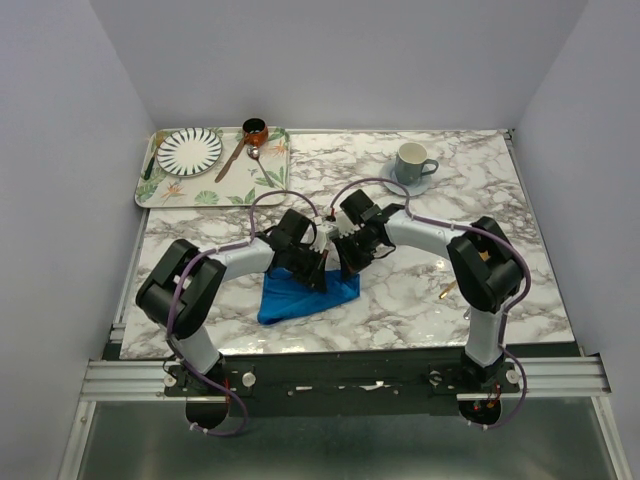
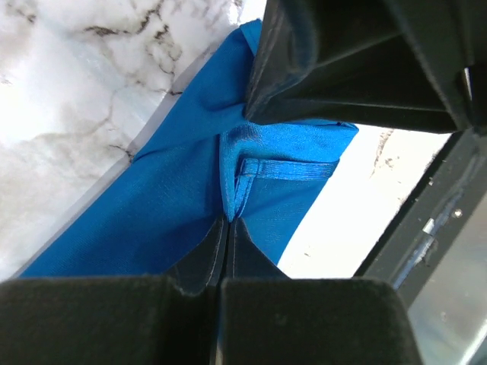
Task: Fold the napkin into a case and place the utensils inside
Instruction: Stuff the top corner of the smaller-rectangle-folded napkin at the center of the board.
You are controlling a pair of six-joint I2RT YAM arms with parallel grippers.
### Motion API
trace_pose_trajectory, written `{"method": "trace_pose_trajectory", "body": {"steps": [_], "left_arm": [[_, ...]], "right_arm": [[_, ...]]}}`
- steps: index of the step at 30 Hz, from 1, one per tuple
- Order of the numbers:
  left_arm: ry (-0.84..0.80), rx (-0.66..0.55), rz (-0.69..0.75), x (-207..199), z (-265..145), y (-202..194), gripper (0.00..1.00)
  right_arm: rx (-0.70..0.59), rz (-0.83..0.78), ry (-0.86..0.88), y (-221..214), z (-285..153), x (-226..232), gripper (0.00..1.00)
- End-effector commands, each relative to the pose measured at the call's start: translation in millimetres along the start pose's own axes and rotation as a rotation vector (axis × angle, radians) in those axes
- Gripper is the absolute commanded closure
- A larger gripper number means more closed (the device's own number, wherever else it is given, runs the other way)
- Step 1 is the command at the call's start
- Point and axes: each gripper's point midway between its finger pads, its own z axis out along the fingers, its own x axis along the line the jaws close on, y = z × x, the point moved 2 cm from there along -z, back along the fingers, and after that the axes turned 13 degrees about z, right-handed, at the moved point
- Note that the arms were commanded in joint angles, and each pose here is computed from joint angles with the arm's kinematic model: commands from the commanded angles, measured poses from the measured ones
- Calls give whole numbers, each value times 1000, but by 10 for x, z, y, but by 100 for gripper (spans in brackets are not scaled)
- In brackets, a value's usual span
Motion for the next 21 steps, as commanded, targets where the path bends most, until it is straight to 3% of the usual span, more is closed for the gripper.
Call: {"method": "trace_pose_trajectory", "body": {"steps": [1, 21], "left_arm": [[-85, 9, -48, -117, -21, 31, 100], [-155, 36, -200, 56, 66, 119, 100]], "right_arm": [[-58, -40, 35, 66, -113, 96, 100], [-71, -56, 99, 58, -154, 187, 100]]}}
